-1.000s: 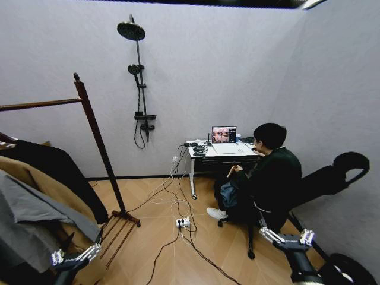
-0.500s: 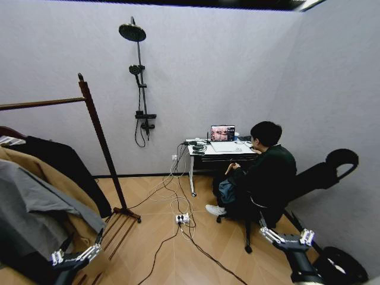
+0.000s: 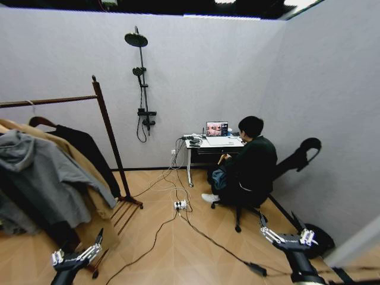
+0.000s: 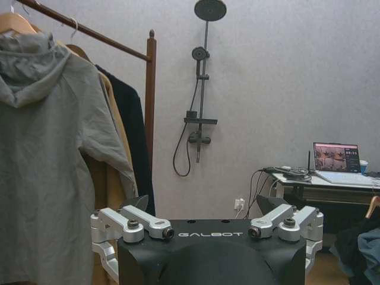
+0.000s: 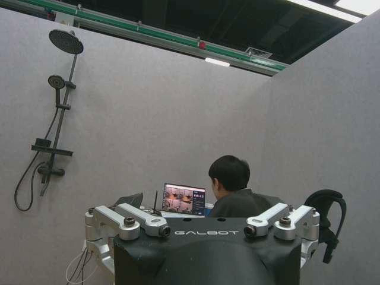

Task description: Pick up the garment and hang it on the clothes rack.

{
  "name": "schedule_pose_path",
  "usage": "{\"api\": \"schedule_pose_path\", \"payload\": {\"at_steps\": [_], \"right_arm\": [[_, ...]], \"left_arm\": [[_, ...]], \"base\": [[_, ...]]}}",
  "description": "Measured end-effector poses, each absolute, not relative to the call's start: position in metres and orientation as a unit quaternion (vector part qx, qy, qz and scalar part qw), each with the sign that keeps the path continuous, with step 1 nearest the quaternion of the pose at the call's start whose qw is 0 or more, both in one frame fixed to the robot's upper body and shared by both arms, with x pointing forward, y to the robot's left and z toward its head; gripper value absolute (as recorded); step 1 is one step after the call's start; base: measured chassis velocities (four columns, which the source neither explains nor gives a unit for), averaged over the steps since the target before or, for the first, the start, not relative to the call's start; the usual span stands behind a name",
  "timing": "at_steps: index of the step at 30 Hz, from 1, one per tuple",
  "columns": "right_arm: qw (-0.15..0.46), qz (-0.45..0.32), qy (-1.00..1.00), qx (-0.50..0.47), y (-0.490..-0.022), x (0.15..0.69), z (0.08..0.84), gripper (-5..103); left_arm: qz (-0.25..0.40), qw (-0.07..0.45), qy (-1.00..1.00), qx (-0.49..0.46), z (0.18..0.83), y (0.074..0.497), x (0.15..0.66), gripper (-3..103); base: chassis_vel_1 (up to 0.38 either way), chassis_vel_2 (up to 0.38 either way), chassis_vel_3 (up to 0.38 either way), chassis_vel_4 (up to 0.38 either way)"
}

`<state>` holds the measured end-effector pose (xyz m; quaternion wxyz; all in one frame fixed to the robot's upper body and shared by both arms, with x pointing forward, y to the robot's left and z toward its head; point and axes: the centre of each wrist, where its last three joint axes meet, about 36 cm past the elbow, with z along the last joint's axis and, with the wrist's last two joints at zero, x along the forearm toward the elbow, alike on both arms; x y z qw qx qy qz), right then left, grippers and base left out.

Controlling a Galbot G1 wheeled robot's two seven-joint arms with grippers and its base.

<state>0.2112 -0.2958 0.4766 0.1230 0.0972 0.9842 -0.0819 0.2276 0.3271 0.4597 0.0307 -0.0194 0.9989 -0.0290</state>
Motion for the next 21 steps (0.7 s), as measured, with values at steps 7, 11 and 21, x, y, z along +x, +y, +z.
{"api": "schedule_pose_path", "payload": {"at_steps": [7, 11, 21], "right_arm": [[0.123, -0.082, 0.984, 0.097, -0.2959, 0.2112, 0.4766, 100], [0.123, -0.082, 0.984, 0.097, -0.2959, 0.2112, 0.4766, 100], [0.123, -0.082, 0.984, 0.097, -0.2958, 0.2112, 0.4766, 100]], "left_arm": [[-0.029, 0.031, 0.999, -0.019, 0.4597, 0.3271, 0.2276, 100], [-0.029, 0.031, 0.999, -0.019, 0.4596, 0.3270, 0.2276, 100], [-0.029, 0.031, 0.999, -0.020, 0.4596, 0.3272, 0.2275, 100]], "base": [[0.365, -0.363, -0.355, 0.361], [0.355, -0.363, -0.329, 0.349], [0.317, -0.291, -0.302, 0.296]]}}
